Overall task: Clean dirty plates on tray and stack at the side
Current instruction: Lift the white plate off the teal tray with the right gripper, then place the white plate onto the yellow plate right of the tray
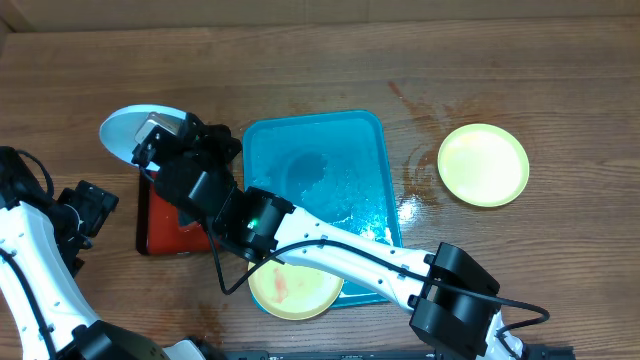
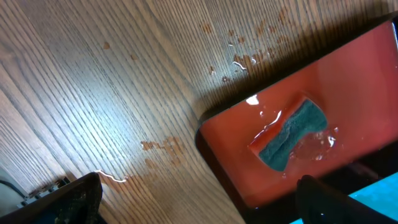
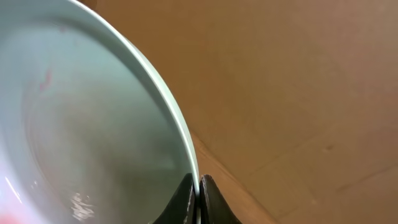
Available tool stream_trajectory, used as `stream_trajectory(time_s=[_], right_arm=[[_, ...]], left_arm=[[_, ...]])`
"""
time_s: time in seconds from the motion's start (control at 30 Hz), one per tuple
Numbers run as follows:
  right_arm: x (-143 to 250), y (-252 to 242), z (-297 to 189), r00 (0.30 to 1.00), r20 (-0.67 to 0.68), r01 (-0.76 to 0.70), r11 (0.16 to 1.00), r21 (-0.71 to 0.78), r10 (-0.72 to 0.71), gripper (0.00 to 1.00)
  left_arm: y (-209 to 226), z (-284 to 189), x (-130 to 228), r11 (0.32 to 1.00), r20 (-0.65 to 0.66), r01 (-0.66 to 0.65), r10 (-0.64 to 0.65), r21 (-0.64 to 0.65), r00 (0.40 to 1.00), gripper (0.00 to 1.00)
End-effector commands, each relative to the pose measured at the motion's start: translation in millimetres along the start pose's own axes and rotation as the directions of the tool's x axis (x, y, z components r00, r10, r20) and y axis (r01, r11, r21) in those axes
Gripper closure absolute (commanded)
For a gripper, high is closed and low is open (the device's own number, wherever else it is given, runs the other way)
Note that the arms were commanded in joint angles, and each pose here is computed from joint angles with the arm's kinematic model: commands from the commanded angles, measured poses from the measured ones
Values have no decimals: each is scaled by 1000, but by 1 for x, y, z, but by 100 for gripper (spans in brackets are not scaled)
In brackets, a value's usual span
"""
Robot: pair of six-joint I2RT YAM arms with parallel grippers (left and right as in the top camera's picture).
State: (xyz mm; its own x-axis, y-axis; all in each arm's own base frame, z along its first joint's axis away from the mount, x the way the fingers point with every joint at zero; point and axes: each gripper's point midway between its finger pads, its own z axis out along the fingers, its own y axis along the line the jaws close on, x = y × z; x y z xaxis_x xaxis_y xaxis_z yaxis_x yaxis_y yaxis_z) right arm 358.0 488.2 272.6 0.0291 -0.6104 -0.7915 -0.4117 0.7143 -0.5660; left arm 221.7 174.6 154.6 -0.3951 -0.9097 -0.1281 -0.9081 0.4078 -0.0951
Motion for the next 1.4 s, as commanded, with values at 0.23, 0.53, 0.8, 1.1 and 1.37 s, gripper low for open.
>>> stream_trajectory(time_s=[0.23,0.53,0.8,1.1,1.37], right_arm=[[-15,-22,-3,1000,25,-14,997,70,12,96],[-15,-29,-4,999,23,-31,993,112,28,96],[-15,-35,-5,999,21,-42,989,140,40,96],[-14,-37,-5,999,14,-43,987,154,42,96],[-2,-50,5,976,12,-216,961,172,217,96]], left_arm=[[-2,-6,-2,1000,19,23,-24,18,1000,0],[-2,-6,-2,1000,19,23,-24,18,1000,0],[-2,-6,-2,1000,19,23,-24,18,1000,0],[-2,-6,-2,1000,19,23,-24,18,1000,0],[-2,-6,-2,1000,19,23,-24,18,1000,0]])
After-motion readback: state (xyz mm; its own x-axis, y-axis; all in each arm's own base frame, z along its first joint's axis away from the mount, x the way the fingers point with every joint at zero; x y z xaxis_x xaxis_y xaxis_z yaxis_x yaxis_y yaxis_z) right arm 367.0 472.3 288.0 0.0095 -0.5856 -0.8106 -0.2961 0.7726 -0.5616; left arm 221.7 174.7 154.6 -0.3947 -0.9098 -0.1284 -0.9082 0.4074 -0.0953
